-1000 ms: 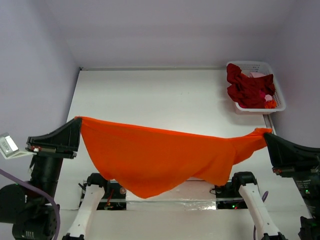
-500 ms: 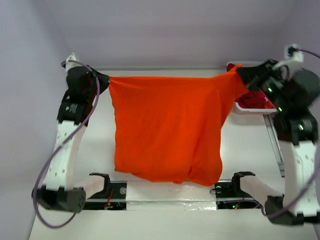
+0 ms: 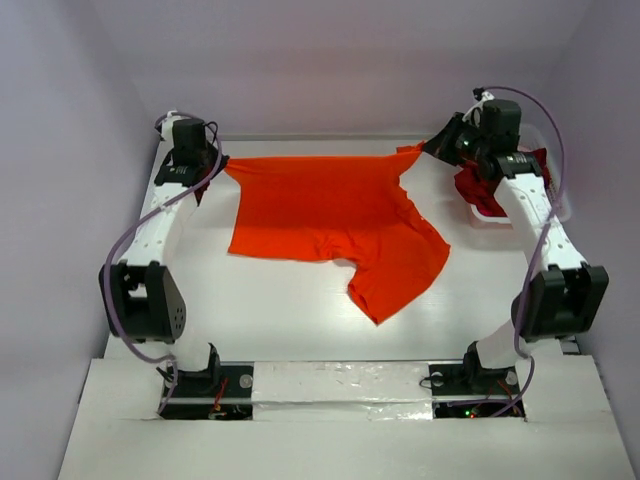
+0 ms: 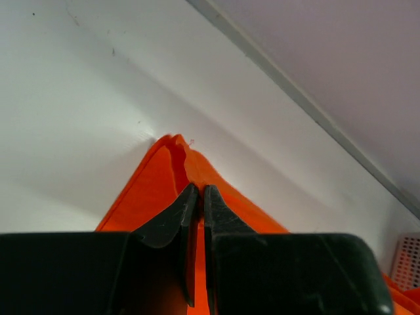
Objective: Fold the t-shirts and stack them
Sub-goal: Flatten out the tshirt
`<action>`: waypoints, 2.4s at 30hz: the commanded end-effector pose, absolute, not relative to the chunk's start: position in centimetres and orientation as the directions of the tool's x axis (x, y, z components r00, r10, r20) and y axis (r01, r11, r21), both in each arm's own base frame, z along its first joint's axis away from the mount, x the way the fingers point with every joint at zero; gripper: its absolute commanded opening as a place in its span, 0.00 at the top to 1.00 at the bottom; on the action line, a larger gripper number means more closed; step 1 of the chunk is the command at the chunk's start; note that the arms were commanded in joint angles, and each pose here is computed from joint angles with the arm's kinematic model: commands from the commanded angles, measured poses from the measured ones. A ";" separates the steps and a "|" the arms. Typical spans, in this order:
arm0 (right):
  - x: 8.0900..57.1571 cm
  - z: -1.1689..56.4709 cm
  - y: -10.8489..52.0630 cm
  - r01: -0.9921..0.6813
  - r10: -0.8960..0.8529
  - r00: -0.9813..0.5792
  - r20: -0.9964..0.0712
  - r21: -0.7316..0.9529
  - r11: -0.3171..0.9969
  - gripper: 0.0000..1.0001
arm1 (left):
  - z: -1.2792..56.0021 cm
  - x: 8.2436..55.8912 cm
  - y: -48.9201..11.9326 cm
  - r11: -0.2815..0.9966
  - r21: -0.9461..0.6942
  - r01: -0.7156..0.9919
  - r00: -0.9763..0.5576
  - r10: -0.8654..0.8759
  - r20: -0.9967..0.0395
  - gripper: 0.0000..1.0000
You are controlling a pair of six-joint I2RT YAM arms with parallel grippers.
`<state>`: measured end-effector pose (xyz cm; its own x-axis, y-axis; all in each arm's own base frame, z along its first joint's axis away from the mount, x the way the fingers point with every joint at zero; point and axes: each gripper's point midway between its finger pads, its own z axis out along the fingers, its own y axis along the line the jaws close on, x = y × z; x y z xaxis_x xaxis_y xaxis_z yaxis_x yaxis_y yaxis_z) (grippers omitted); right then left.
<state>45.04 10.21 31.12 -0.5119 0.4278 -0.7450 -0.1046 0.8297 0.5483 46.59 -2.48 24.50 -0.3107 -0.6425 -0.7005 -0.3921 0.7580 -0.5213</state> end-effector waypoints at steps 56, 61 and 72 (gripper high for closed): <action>13.5 52.2 9.4 -0.579 0.517 0.189 -0.835 0.330 0.745 1.00 | 50.1 13.6 -3.3 0.757 -0.566 0.328 0.313 -0.652 -0.691 1.00; 28.1 47.9 11.5 -0.477 0.450 -0.009 -0.893 0.399 0.783 1.00 | 43.4 26.2 -3.2 0.788 -0.597 0.149 0.205 -0.615 -0.761 1.00; 44.4 34.3 13.6 -0.285 0.435 -0.294 -0.851 0.513 0.810 1.00 | 25.6 43.1 1.7 0.731 -0.617 -0.291 -0.153 -0.672 -0.725 1.00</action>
